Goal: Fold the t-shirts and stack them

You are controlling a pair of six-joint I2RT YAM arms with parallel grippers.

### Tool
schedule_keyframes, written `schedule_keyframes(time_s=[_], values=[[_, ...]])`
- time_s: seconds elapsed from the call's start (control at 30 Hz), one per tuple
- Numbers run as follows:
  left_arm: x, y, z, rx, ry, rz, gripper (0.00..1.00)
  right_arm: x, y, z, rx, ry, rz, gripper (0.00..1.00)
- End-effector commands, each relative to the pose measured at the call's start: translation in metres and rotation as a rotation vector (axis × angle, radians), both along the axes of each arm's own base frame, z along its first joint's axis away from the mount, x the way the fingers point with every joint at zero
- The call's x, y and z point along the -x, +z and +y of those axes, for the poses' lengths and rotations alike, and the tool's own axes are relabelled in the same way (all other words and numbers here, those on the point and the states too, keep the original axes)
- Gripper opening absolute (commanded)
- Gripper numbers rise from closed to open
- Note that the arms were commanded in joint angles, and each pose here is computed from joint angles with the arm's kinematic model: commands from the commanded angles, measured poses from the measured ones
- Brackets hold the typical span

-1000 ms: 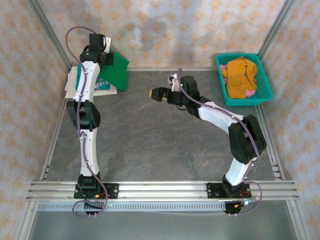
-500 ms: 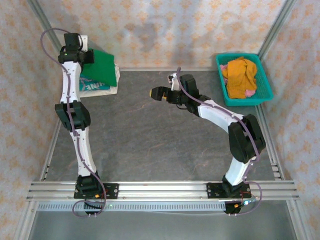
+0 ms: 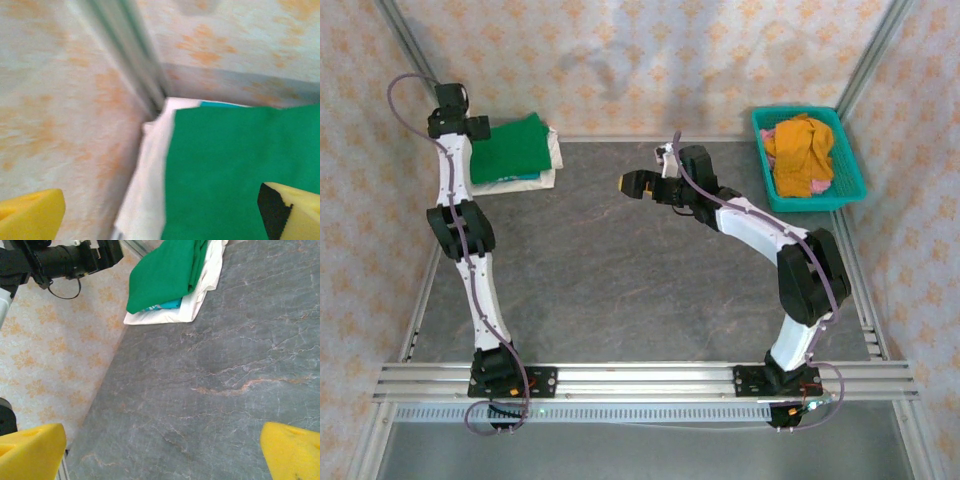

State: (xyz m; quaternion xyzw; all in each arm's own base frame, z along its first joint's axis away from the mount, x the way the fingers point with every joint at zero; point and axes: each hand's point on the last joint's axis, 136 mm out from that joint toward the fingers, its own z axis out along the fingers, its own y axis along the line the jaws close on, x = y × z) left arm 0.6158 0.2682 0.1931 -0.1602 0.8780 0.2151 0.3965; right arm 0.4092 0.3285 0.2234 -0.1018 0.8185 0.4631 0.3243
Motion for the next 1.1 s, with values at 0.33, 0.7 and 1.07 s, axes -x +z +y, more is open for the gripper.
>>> schedule_keyframes(time_s=[0.33,0.7,1.07], values=[[0.139,0.168,-0.126,0.187,-0.065,-0.616,1.0,-0.013,0.053,-0.123,0.242,-0.536,-0.462,0.99],[0.252,0.044,-0.231,0.16,-0.211,-0.534,1.0,0.029,0.016,-0.261,0.537,-1.014,-0.51,0.99],[0.253,-0.053,-0.239,0.12,-0.255,-0.38,1.0,0.08,-0.046,-0.337,0.743,-1.173,-0.348,0.99]])
